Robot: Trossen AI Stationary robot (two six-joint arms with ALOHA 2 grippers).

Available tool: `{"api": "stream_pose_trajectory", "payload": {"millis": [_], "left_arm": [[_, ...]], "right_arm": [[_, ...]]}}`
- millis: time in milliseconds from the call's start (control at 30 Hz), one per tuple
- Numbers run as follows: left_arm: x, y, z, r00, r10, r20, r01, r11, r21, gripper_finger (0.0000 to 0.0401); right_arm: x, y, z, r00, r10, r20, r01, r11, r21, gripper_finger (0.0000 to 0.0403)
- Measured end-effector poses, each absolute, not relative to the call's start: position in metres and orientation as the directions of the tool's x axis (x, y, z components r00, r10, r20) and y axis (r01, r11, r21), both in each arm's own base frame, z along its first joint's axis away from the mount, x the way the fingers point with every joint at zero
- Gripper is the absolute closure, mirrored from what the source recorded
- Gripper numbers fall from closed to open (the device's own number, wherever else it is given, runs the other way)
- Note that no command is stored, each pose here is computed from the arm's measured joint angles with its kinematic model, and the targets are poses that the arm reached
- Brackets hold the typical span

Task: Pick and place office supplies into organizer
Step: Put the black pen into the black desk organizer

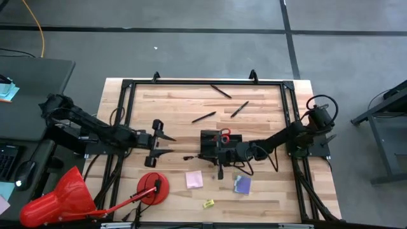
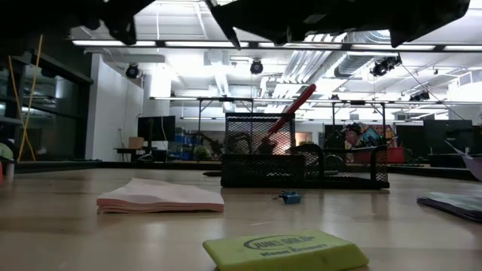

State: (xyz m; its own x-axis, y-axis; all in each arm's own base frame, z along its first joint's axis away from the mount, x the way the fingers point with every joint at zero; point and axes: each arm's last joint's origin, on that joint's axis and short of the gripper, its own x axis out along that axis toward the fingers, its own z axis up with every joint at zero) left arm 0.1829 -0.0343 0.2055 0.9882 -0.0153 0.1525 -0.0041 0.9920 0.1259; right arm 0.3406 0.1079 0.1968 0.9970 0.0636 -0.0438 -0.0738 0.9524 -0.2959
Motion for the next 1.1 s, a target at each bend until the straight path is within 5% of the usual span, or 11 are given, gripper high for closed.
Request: {"api": "stream_pose_trajectory", "payload": {"millis": [333,733,1100], "left_arm": [[0.227,-0.046,0.205,0.991,-0.083,0.101,0.063,0.981,0.186,0.0219],[0.232,-0.052,0.211,0.954,-0.254,0.161,0.219,0.954,0.207,0.0219],[0.233,-0.050,0.211,0.969,-0.188,0.158,0.154,0.967,0.205,0.0219]], "right_arm": [[0.341,0.108,0.198,0.997,0.072,-0.033,-0.079,0.947,-0.313,0.0403],[0.341,0.107,0.199,0.996,0.085,-0.019,-0.086,0.946,-0.313,0.0403],[0.347,0.088,0.199,0.993,0.116,-0.022,-0.118,0.969,-0.219,0.0403]]}}
